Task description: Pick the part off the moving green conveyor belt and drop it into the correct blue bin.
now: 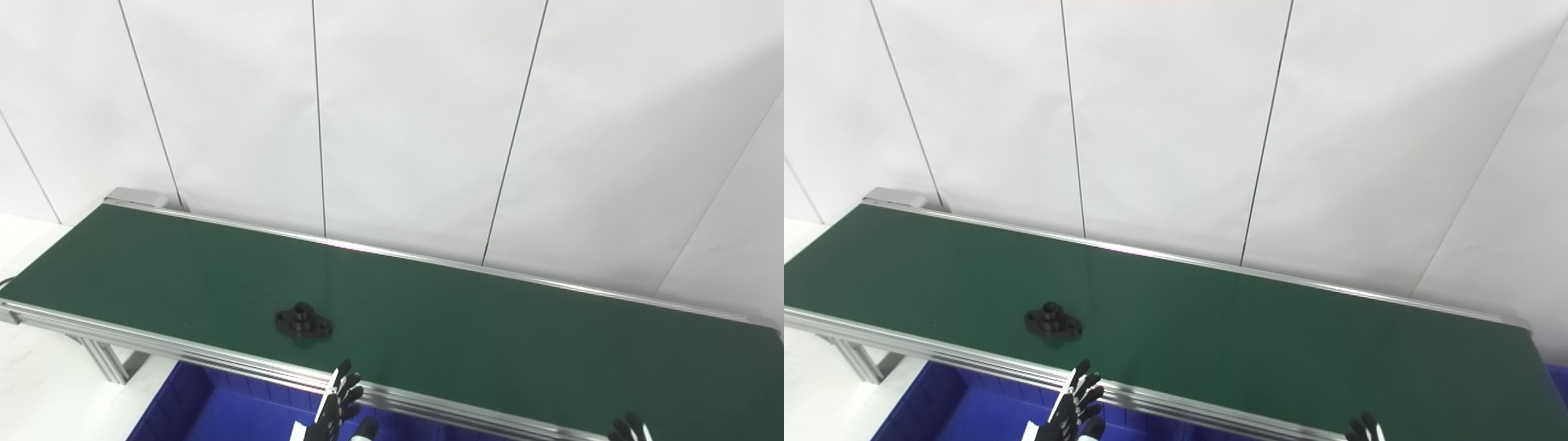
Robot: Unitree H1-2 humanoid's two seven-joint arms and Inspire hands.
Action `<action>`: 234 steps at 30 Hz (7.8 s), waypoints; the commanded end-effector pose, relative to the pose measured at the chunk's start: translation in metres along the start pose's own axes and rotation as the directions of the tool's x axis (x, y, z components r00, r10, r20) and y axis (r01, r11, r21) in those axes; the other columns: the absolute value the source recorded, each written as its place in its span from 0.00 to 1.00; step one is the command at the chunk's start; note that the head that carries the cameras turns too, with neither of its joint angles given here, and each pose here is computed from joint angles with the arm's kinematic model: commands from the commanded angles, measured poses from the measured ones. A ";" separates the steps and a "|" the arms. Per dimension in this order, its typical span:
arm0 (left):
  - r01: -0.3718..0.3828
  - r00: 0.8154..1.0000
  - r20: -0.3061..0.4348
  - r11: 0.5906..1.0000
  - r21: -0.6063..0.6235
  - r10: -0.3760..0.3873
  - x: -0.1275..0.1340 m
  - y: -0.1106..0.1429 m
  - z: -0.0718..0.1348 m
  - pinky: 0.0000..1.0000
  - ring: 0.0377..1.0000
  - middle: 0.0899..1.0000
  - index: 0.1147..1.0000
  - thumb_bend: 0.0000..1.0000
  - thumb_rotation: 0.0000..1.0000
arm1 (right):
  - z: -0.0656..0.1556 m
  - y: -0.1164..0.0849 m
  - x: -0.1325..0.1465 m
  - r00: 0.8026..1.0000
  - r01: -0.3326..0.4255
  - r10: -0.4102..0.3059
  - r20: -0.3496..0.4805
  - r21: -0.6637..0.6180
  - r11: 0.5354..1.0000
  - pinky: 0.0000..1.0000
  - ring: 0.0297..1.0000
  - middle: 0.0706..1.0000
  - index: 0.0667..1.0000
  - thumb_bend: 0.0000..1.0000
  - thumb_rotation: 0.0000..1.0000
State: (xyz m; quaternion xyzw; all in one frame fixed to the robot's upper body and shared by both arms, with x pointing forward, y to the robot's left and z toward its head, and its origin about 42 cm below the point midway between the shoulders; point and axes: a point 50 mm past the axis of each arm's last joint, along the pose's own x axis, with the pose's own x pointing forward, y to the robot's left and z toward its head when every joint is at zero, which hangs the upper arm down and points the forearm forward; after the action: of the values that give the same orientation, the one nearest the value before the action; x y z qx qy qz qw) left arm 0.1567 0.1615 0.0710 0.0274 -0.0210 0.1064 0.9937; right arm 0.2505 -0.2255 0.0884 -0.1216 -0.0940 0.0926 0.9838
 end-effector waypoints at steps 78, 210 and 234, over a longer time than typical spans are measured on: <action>0.111 0.991 0.079 0.989 -0.101 -0.104 -0.007 -0.057 0.048 0.92 0.91 0.93 1.00 0.60 1.00 | 0.101 0.170 0.236 0.924 -0.320 0.351 -0.153 -0.812 0.488 0.27 0.36 0.52 0.78 0.87 0.50; 0.134 0.988 0.096 0.985 -0.110 -0.124 0.018 0.030 0.034 0.97 0.93 0.89 1.00 0.52 1.00 | 0.056 0.016 -0.032 0.978 0.194 -0.177 -0.114 0.168 0.966 0.78 0.83 0.87 0.89 0.82 0.91; 0.037 0.986 0.159 0.998 0.050 -0.045 0.025 0.055 0.018 0.96 1.00 1.00 0.98 0.66 1.00 | -0.018 0.040 -0.040 0.972 0.234 -0.228 -0.056 0.259 0.937 0.89 0.92 0.96 0.98 0.86 1.00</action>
State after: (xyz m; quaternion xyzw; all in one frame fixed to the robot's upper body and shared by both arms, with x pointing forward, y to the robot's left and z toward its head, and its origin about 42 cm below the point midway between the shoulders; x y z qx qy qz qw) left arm 0.1675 0.2205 0.0851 0.0711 -0.0663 0.0901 0.9912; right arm 0.2040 -0.2024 0.0440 0.0283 -0.0384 -0.0246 0.9986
